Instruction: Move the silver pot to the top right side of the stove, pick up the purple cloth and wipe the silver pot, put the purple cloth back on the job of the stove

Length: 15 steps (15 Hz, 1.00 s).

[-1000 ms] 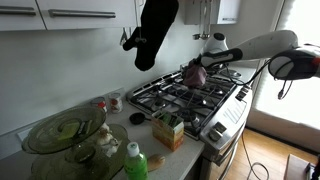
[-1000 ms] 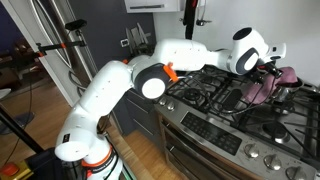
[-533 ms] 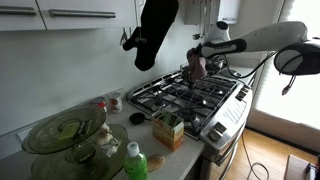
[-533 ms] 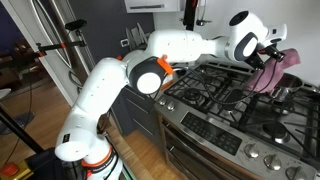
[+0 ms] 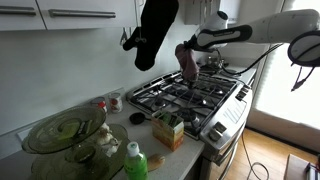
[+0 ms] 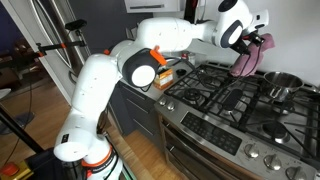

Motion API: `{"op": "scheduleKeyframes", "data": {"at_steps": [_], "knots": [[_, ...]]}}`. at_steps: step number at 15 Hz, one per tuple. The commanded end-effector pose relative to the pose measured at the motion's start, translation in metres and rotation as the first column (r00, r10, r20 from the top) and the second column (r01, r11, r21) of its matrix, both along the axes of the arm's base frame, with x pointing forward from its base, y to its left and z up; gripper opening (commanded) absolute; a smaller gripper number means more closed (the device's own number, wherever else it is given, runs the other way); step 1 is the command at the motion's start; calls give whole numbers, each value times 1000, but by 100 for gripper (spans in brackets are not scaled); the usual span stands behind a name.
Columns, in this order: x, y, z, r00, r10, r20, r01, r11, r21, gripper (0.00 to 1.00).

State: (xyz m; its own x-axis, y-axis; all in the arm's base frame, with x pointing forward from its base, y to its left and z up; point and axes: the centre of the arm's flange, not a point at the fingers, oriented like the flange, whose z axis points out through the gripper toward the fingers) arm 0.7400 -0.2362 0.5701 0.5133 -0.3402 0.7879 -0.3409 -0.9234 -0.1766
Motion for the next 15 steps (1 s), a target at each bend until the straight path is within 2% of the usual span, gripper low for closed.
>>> {"op": "scheduleKeyframes", "data": {"at_steps": [1,5,9,11,13,15], "knots": [[-18,38,-7,988,136,-77,-129,987,91,4],[-17,63,-32,953,225,-205,-204,972,118,4],[-19,47,-68,918,201,-341,-185,980,78,4],[-21,40,-80,902,200,-382,-193,980,57,42],[-26,36,-81,899,201,-390,-201,979,40,56],[-32,31,-67,918,170,-357,-188,982,-15,71]]}}
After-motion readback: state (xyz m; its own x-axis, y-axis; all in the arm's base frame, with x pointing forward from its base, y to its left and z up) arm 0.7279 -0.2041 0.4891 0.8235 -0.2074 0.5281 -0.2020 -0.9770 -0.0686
